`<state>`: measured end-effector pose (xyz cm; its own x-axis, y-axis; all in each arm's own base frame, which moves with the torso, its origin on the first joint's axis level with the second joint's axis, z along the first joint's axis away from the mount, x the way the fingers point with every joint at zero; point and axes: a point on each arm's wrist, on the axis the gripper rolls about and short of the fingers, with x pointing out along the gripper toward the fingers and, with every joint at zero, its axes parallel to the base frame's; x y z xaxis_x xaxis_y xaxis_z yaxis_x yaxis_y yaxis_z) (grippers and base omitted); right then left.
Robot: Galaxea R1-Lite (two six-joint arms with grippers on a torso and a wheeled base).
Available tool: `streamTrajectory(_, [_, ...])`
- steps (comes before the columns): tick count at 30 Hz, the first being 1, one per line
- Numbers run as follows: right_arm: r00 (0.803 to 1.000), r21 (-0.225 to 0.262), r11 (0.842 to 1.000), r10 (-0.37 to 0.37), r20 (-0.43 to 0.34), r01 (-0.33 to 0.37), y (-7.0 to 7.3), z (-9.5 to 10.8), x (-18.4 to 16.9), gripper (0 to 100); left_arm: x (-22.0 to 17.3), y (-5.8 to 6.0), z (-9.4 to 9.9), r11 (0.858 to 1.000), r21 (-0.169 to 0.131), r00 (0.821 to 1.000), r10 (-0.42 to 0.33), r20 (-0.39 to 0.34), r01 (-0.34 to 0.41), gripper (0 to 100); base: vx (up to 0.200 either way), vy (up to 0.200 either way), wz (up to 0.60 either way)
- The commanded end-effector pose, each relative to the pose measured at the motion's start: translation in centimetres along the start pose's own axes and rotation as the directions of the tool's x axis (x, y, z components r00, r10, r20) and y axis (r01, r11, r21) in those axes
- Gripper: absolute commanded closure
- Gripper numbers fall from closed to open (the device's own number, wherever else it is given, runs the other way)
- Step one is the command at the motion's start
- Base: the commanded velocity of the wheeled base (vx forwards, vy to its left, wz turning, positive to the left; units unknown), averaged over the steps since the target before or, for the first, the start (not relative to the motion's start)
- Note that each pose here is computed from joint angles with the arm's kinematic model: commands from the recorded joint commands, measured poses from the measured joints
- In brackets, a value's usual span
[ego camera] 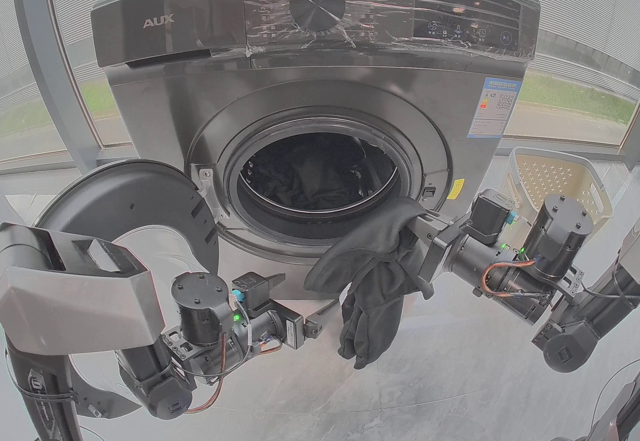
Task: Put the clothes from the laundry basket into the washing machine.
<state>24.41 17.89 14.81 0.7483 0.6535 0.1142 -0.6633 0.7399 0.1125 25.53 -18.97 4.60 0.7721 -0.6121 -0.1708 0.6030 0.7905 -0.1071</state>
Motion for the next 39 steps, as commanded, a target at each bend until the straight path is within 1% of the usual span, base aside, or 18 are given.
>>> streamTrajectory(1, [1.000, 0.001, 1.000, 0.016, 0.009, -0.016, 0.5, 0.4, -0.2, 100, 1.0, 1.1, -0.8, 1.000, 0.007, 1.000, 0.027, -0.014, -0.026, 0, 0.000, 0.000, 0.00])
streamTrajectory(2, [1.000, 0.001, 1.000, 0.017, 0.009, -0.017, 0.6, 0.4, -0.2, 100, 1.0, 1.1, -0.9, 1.000, 0.007, 1.000, 0.027, -0.016, -0.027, 0, 0.000, 0.000, 0.00])
streamTrajectory(4, [1.000, 0.002, 1.000, 0.028, 0.009, -0.028, 0.9, 0.4, -0.2, 100, 1.8, 1.6, -0.7, 0.999, 0.007, 0.999, 0.038, 0.007, -0.038, 0, 0.000, 0.000, 0.00])
streamTrajectory(7, [0.999, 0.004, 0.999, 0.037, 0.007, -0.037, 1.3, 0.3, -0.2, 100, 2.6, 1.9, -0.5, 0.999, 0.006, 0.999, 0.041, 0.027, -0.041, 0, 0.000, 0.000, 0.00])
streamTrajectory(16, [0.999, 0.005, 0.999, 0.042, 0.000, -0.042, 1.5, 0.2, -0.3, 100, 4.1, 2.0, 0.0, 1.000, 0.010, 0.997, 0.020, 0.076, -0.021, 0, 0.000, 0.000, 0.00])
streamTrajectory(19, [0.999, 0.006, 0.999, 0.040, -0.003, -0.040, 1.5, 0.1, -0.3, 100, 4.2, 1.9, 0.5, 1.000, 0.015, 0.996, -0.004, 0.094, 0.003, 0, 0.000, 0.000, 0.00])
streamTrajectory(20, [0.999, 0.006, 0.999, 0.040, -0.004, -0.040, 1.5, 0.1, -0.3, 100, 4.3, 1.9, 0.7, 1.000, 0.019, 0.995, -0.010, 0.104, 0.008, 100, 0.000, 0.000, 0.00])
streamTrajectory(21, [0.999, 0.006, 0.999, 0.040, -0.004, -0.040, 1.5, 0.1, -0.3, 100, 4.3, 1.9, 0.7, 1.000, 0.019, 0.995, -0.010, 0.104, 0.008, 100, 0.000, 0.000, 0.00])
streamTrajectory(22, [0.999, 0.006, 0.999, 0.038, -0.009, -0.038, 1.4, 0.0, -0.4, 100, 4.5, 1.8, 1.3, 0.999, 0.030, 0.992, -0.019, 0.126, 0.015, 100, 0.000, 0.000, 0.00])
streamTrajectory(23, [0.999, 0.006, 0.999, 0.038, -0.010, -0.038, 1.4, -0.1, -0.5, 100, 4.5, 1.7, 1.4, 0.999, 0.032, 0.991, -0.022, 0.131, 0.018, 100, 0.000, 0.000, 0.00])
streamTrajectory(26, [0.999, 0.006, 0.999, 0.036, -0.012, -0.036, 1.3, -0.1, -0.5, 100, 4.5, 1.7, 1.6, 0.999, 0.034, 0.990, -0.028, 0.138, 0.023, 100, 0.000, 0.000, 0.00])
streamTrajectory(29, [0.999, 0.005, 1.000, 0.031, -0.014, -0.031, 1.0, -0.2, -0.6, 100, 4.2, 1.4, 2.4, 0.999, 0.037, 0.987, -0.034, 0.159, 0.029, 100, 0.000, 0.000, 0.00])
streamTrajectory(32, [0.999, 0.005, 1.000, 0.030, -0.014, -0.030, 0.9, -0.2, -0.5, 100, 3.4, 1.1, 3.8, 0.999, 0.040, 0.980, -0.042, 0.196, 0.034, 100, 0.000, 0.000, 0.00])
streamTrajectory(34, [1.000, 0.004, 1.000, 0.028, -0.014, -0.028, 0.9, -0.2, -0.4, 100, 2.4, 0.7, 5.4, 0.998, 0.043, 0.971, -0.052, 0.235, 0.043, 100, 0.000, 0.000, 0.00])
streamTrajectory(36, [1.000, 0.004, 1.000, 0.029, -0.011, -0.028, 0.9, -0.2, -0.4, 100, 1.3, 0.6, 6.5, 0.998, 0.045, 0.964, -0.053, 0.259, 0.043, 100, 0.000, 0.000, 0.00])
streamTrajectory(38, [1.000, 0.004, 1.000, 0.026, -0.009, -0.026, 0.8, -0.1, -0.3, 100, 0.5, 0.3, 7.0, 0.998, 0.047, 0.962, -0.059, 0.267, 0.048, 100, 0.000, 0.000, 0.00])
streamTrajectory(39, [1.000, 0.003, 1.000, 0.018, -0.011, -0.018, 0.5, -0.2, -0.3, 100, -0.5, -0.1, 7.6, 0.997, 0.049, 0.959, -0.068, 0.276, 0.056, 100, 0.000, 0.000, 0.00])
